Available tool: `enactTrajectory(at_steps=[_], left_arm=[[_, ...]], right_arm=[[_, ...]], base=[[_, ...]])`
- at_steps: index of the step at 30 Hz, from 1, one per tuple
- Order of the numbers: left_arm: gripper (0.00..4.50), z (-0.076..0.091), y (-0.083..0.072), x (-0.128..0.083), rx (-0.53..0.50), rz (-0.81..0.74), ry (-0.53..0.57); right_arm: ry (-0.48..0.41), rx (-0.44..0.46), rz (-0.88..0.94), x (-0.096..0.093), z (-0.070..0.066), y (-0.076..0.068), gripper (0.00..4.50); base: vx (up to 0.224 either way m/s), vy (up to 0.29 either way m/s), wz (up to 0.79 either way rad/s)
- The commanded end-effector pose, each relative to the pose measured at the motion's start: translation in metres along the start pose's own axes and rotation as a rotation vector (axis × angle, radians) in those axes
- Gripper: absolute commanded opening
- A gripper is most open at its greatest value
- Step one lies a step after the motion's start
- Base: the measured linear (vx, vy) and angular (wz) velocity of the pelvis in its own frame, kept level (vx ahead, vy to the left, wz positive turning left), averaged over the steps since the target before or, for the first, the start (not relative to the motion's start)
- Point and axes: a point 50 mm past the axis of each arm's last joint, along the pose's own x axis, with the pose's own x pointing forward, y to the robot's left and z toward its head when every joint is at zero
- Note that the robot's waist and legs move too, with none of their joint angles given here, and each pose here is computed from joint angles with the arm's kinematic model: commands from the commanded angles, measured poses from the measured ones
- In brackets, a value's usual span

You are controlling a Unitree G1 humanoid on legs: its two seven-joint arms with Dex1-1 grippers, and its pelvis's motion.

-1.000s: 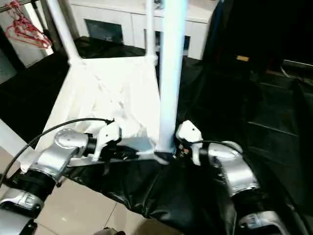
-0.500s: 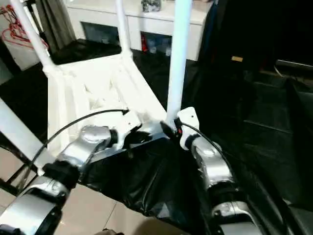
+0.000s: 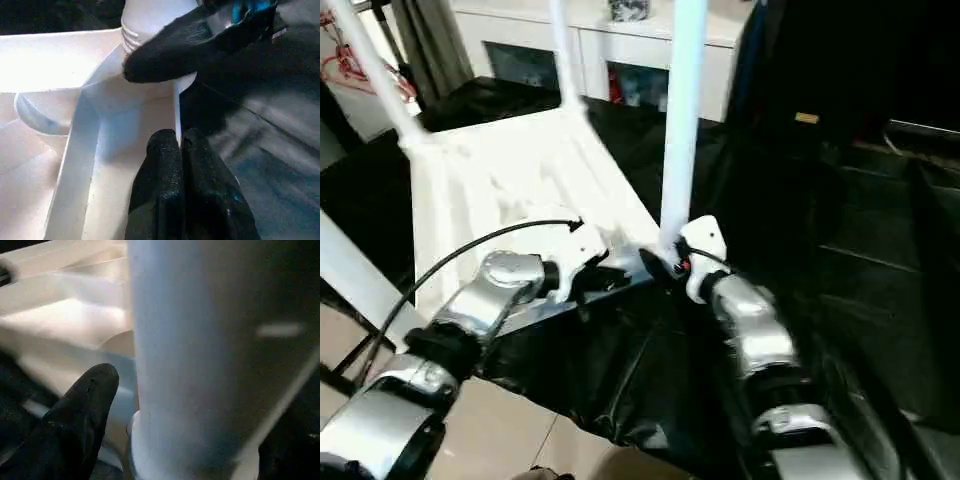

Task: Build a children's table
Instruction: Rotate leg to tighten

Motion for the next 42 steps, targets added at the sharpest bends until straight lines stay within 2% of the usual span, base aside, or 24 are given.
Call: enactTrajectory(at_steps=[1,5,8,14,16,19,21,28,34,37,42], left_arm=[[0.0,0.008,-0.006,-0.001,0.052,-0.078,-0.05],[0.0,0.002,-0.004,-0.016,0.077,-0.128,-0.037],[0.0,0.0,-0.003,-0.024,0.085,-0.159,-0.03],[0.0,-0.001,-0.005,-0.033,0.089,-0.212,-0.03],[0.0,-0.001,-0.006,-0.034,0.089,-0.219,-0.032],[0.0,-0.001,-0.006,-0.034,0.088,-0.225,-0.034],[0.0,-0.002,-0.008,-0.034,0.088,-0.231,-0.034],[0.0,-0.005,-0.008,-0.035,0.085,-0.217,-0.025],[0.0,-0.007,-0.004,-0.029,0.077,-0.138,-0.002],[0.0,-0.001,0.002,-0.008,0.011,0.03,-0.012],[0.0,0.009,0.003,0.014,-0.052,0.134,-0.037]], right_arm=[[-0.024,-0.073,0.15,0.0,0.009,0.01,3.9],[0.045,-0.141,0.281,-0.016,0.005,0.007,3.9],[0.087,-0.152,0.36,-0.025,0.002,0.008,3.9],[0.087,-0.13,0.413,-0.032,0.004,0.008,3.54],[0.086,-0.13,0.425,-0.033,0.005,0.009,3.2],[0.084,-0.126,0.436,-0.033,0.005,0.01,3.09],[0.082,-0.123,0.447,-0.033,0.005,0.012,2.81],[0.093,-0.111,0.471,-0.034,0.002,0.017,2.72],[0.119,-0.093,0.425,-0.031,-0.007,0.023,2.7],[0.133,-0.022,0.134,-0.009,-0.022,0.023,2.7],[0.132,0.062,-0.036,0.014,-0.025,0.033,2.7]], base=[[0.0,0.0,0.0],[0.0,0.0,0.0],[0.0,0.0,0.0],[0.0,0.0,0.0],[0.0,0.0,0.0],[0.0,0.0,0.0],[0.0,0.0,0.0],[0.0,0.0,0.0],[0.0,0.0,0.0],[0.0,0.0,0.0],[0.0,0.0,0.0]])
